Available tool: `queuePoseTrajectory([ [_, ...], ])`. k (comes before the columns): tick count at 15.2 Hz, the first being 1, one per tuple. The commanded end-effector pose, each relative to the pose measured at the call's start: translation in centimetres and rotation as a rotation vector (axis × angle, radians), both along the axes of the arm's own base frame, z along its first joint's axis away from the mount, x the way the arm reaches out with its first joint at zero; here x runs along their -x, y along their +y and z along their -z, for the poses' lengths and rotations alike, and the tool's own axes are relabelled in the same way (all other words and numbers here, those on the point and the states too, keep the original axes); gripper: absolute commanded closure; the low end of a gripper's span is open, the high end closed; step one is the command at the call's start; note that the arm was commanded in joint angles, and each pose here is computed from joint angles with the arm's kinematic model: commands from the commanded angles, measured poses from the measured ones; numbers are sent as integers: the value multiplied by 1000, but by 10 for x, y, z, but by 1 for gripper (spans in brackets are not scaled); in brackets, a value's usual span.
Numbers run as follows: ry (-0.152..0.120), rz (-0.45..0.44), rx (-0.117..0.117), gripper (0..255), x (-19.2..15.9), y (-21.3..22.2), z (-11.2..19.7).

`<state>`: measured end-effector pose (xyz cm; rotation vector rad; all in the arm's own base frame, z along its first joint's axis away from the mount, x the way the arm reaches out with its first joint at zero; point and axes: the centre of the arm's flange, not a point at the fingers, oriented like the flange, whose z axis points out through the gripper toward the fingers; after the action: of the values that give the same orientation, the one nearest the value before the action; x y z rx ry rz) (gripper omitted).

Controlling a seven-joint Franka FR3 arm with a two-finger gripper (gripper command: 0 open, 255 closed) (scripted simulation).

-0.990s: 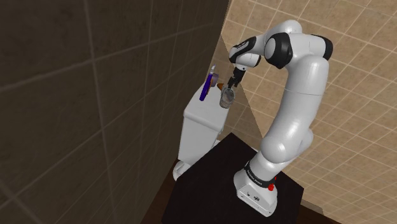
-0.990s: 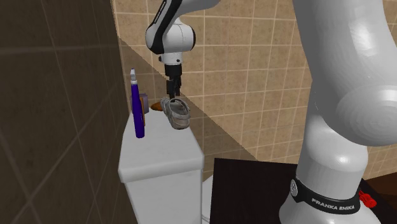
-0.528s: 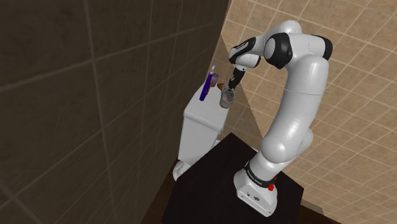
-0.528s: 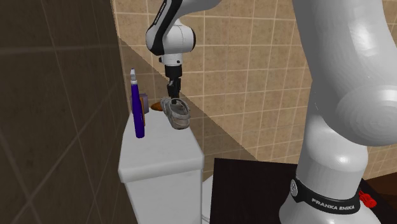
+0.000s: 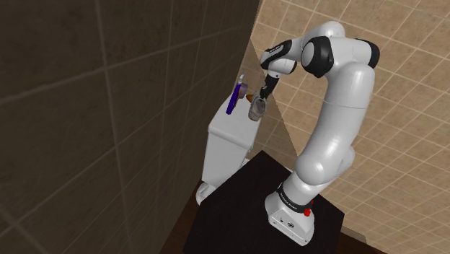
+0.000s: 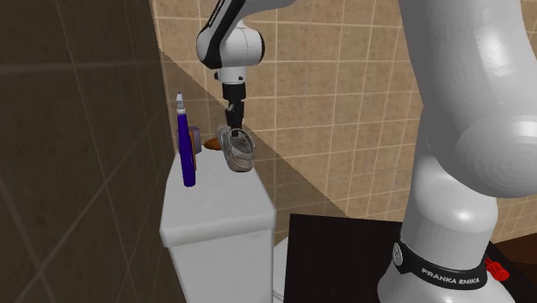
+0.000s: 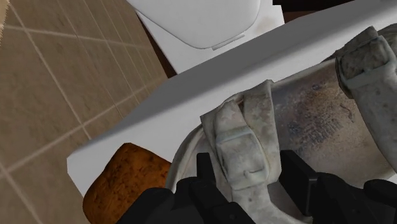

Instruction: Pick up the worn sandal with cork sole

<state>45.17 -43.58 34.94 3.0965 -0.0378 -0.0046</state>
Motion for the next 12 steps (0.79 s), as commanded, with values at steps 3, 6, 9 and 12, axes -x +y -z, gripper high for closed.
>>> queuePoseTrajectory([
  [3, -1, 0, 0, 255, 0, 0, -22],
  [6, -1, 0, 0, 255, 0, 0, -37],
  [9, -1, 0, 0, 255, 0, 0, -53],
  [12, -1, 0, 0, 255, 0, 0, -65],
])
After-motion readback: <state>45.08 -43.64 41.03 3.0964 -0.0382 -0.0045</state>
